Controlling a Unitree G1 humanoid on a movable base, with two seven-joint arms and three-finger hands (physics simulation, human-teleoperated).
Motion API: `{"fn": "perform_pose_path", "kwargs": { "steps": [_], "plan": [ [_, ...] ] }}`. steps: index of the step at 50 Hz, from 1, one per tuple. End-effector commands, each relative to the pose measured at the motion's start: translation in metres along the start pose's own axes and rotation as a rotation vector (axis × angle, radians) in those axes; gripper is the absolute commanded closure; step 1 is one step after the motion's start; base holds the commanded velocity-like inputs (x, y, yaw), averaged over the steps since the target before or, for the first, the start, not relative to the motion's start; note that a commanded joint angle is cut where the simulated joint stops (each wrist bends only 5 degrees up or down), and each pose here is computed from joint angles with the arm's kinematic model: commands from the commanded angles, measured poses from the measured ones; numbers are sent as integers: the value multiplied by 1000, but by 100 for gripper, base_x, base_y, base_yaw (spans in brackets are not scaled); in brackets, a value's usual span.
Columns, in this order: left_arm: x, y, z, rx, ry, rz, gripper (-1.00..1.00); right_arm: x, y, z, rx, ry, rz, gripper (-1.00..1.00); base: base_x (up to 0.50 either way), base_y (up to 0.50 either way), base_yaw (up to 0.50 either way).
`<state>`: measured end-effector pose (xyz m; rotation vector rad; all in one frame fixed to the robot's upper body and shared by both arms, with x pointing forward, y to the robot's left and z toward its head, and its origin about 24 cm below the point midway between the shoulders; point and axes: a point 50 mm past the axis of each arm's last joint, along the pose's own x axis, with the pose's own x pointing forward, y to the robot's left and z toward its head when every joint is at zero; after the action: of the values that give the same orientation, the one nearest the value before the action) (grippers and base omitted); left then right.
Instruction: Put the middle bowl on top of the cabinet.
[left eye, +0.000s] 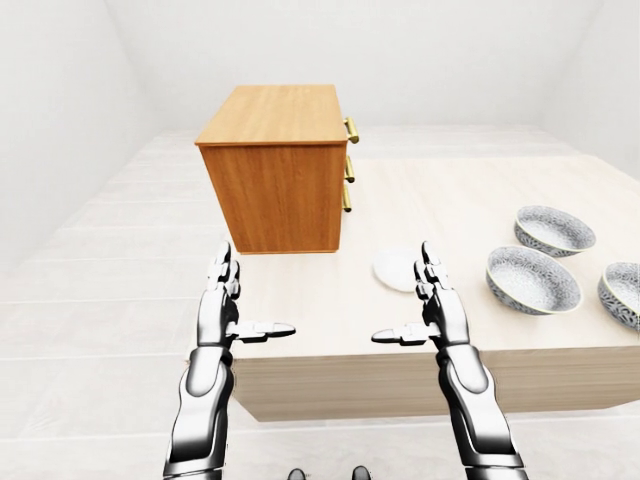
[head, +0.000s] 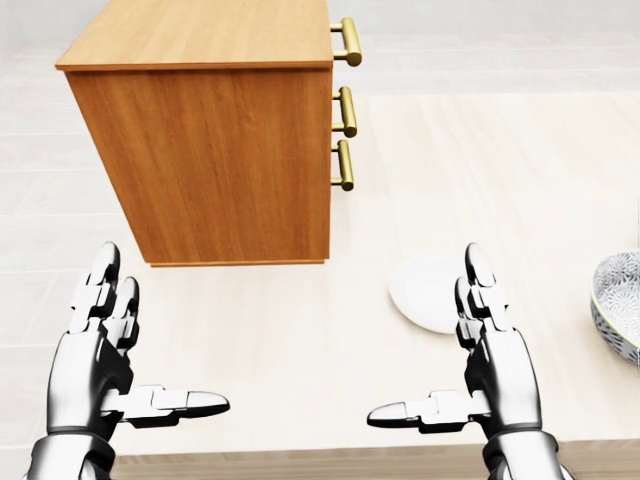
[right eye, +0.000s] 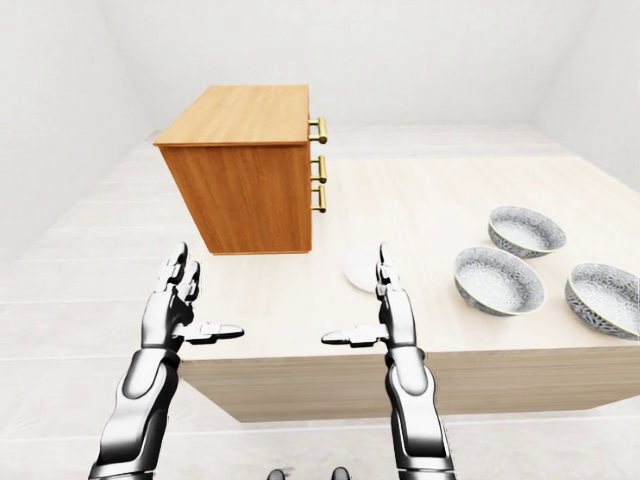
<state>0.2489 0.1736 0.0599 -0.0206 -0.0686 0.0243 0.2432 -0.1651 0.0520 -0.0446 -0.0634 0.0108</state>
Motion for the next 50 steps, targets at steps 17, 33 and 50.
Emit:
{"fn": "perform_pose_path", "kwargs": {
  "steps": [17, 33, 50],
  "plan": [
    [0, 1, 2, 0, -4, 1, -100, -2, 1, 0, 25, 11, 32, -100, 8, 3, 0],
    [-2, 0, 0, 4, -4, -4, -100, -4, 3, -2, 34, 18, 49, -100, 27, 0, 0],
    [-3, 1, 3, 1, -11, -4, -100, -3, 2, -3, 25, 19, 45, -100, 24, -2, 0]
  ]
}}
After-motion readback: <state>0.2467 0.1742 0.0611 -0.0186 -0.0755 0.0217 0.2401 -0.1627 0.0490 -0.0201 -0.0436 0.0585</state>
